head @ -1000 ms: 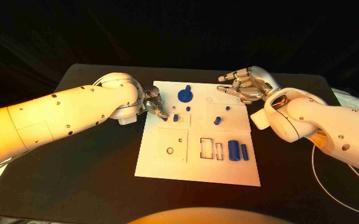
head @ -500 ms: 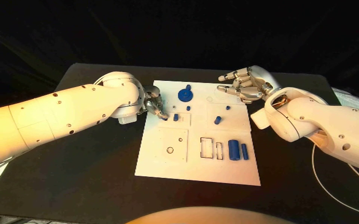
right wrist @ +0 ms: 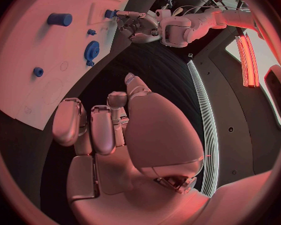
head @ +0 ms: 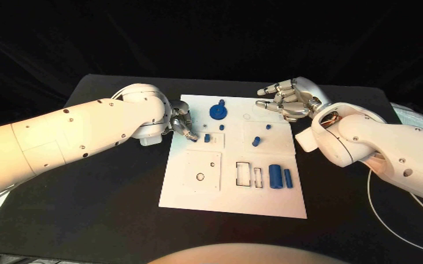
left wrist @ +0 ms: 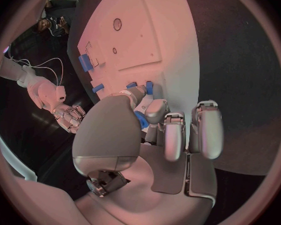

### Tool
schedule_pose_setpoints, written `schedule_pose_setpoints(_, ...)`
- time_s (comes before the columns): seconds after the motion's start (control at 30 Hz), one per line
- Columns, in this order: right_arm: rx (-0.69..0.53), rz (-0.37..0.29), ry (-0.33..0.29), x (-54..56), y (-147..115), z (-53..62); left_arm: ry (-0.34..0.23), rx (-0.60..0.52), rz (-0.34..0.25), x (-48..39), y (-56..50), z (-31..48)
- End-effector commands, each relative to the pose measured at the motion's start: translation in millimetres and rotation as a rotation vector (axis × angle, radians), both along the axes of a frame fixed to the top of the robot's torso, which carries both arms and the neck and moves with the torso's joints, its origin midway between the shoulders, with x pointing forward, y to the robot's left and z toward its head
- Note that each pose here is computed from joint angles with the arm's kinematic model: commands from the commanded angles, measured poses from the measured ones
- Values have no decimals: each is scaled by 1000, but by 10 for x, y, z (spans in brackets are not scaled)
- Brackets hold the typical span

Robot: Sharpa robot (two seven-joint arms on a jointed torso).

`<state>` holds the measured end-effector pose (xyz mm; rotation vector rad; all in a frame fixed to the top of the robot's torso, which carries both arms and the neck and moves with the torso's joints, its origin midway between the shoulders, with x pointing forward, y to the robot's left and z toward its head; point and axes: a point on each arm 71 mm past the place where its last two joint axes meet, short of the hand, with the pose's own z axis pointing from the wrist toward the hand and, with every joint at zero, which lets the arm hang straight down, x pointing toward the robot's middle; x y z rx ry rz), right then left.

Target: Assemble the parts on the task board

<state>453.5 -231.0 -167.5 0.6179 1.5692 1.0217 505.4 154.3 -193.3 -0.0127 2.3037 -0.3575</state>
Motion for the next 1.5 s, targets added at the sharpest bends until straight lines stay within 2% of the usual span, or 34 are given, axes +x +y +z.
schedule_pose_setpoints(0.03, -3, 18, -1, -10, 19, 0, 38, 20, -11, -31, -33, -46)
schedule_pose_setpoints(0.33, -4, 18, 0, -13, 16, 1, 65, 29, 23, 3, -31, -72)
schedule_pose_setpoints(0.67, -4, 20, -1, -18, 16, 4, 87, 49, 13, 10, -73, -99)
schedule_pose_setpoints(1.5, -2, 22, -2, -19, 13, 6, 47, 60, 26, 48, -89, -85)
